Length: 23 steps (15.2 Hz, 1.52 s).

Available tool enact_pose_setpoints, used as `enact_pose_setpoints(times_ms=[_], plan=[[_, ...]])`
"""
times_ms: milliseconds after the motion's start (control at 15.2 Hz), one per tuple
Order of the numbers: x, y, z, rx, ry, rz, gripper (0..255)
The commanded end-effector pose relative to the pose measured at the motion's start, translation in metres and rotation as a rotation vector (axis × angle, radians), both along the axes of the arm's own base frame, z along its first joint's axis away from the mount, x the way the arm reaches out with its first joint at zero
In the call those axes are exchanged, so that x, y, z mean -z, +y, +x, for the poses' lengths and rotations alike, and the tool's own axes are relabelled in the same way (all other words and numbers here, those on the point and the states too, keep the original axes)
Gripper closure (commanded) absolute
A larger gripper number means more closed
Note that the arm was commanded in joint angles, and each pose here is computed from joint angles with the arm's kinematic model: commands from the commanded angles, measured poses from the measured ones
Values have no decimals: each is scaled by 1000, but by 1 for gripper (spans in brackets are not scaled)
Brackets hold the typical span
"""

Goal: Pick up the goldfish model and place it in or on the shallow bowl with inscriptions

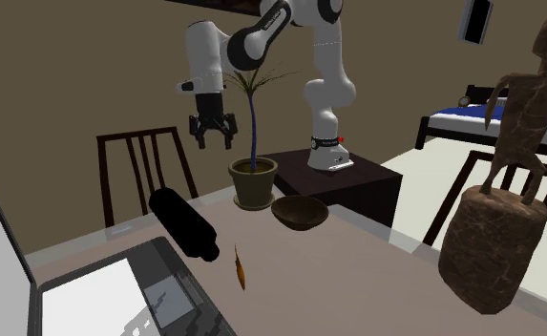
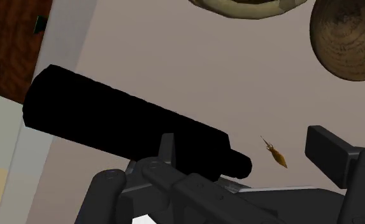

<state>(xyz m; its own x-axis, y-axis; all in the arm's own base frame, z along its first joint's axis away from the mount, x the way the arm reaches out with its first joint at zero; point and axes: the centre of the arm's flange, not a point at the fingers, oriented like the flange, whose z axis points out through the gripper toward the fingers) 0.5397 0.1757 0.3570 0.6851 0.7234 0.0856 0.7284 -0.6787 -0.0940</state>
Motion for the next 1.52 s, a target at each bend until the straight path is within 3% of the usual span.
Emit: enact_pose_setpoints(times_ms=[0,726,1452], plan=[[19,17,9,-58,3,7,0],[114,121,41,-366,20,46,0],[205,234,38,-674,37,85,0]])
